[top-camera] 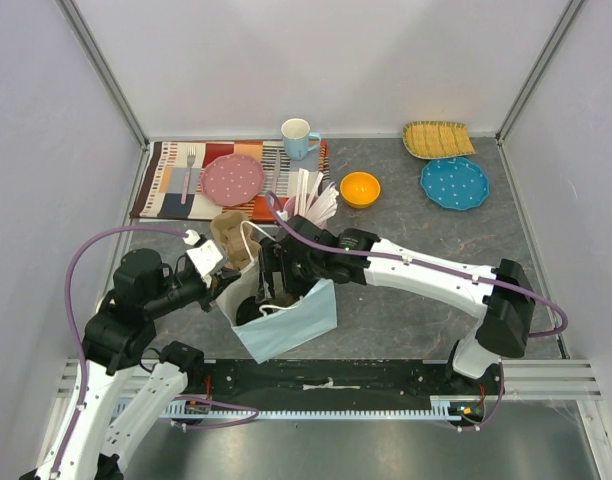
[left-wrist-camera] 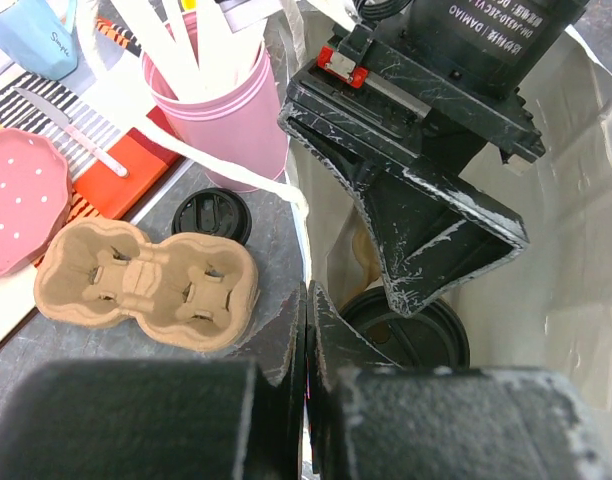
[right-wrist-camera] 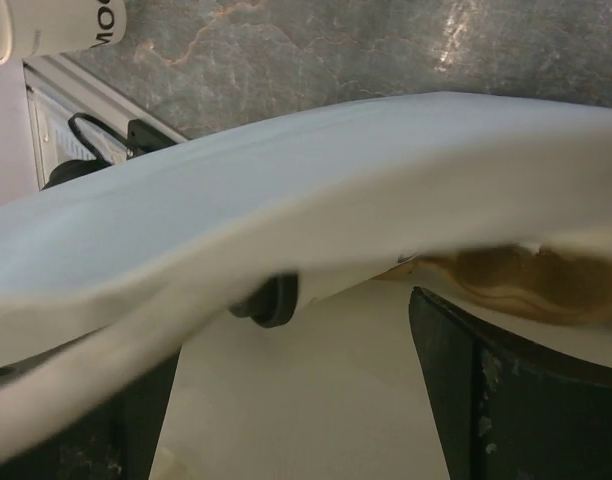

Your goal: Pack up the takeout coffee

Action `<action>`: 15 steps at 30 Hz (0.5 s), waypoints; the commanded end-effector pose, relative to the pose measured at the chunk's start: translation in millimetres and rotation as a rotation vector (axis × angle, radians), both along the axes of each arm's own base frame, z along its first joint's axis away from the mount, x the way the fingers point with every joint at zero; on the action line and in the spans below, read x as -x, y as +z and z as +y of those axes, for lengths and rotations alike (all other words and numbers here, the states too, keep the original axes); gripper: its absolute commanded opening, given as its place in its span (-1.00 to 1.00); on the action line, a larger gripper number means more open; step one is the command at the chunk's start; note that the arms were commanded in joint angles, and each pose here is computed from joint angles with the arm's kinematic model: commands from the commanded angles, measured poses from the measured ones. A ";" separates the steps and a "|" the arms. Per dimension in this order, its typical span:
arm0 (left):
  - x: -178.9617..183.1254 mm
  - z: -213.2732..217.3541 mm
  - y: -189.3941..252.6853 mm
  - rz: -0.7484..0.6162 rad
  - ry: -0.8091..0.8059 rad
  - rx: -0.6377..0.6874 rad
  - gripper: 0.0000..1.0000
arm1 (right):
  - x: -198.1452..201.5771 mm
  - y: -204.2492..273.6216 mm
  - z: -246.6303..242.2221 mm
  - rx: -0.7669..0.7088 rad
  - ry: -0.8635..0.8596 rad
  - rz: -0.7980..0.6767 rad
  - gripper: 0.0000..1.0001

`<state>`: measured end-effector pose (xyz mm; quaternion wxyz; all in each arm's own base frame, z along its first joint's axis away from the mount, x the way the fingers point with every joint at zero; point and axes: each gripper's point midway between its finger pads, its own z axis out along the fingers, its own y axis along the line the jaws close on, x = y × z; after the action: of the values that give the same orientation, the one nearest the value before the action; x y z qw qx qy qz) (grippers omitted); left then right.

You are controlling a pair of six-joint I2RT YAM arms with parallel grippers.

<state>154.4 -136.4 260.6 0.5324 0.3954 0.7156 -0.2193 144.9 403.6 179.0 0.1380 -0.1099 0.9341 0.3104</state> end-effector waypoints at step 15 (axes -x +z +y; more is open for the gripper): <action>-2.0 -1.5 11.4 -0.062 -0.021 0.000 -0.95 | -4.9 80.2 5.5 -0.111 0.027 -0.155 0.96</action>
<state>154.4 -136.4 260.6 0.5324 0.3957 0.7154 -0.2193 146.1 410.2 213.7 0.1629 -0.1270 0.9235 0.3233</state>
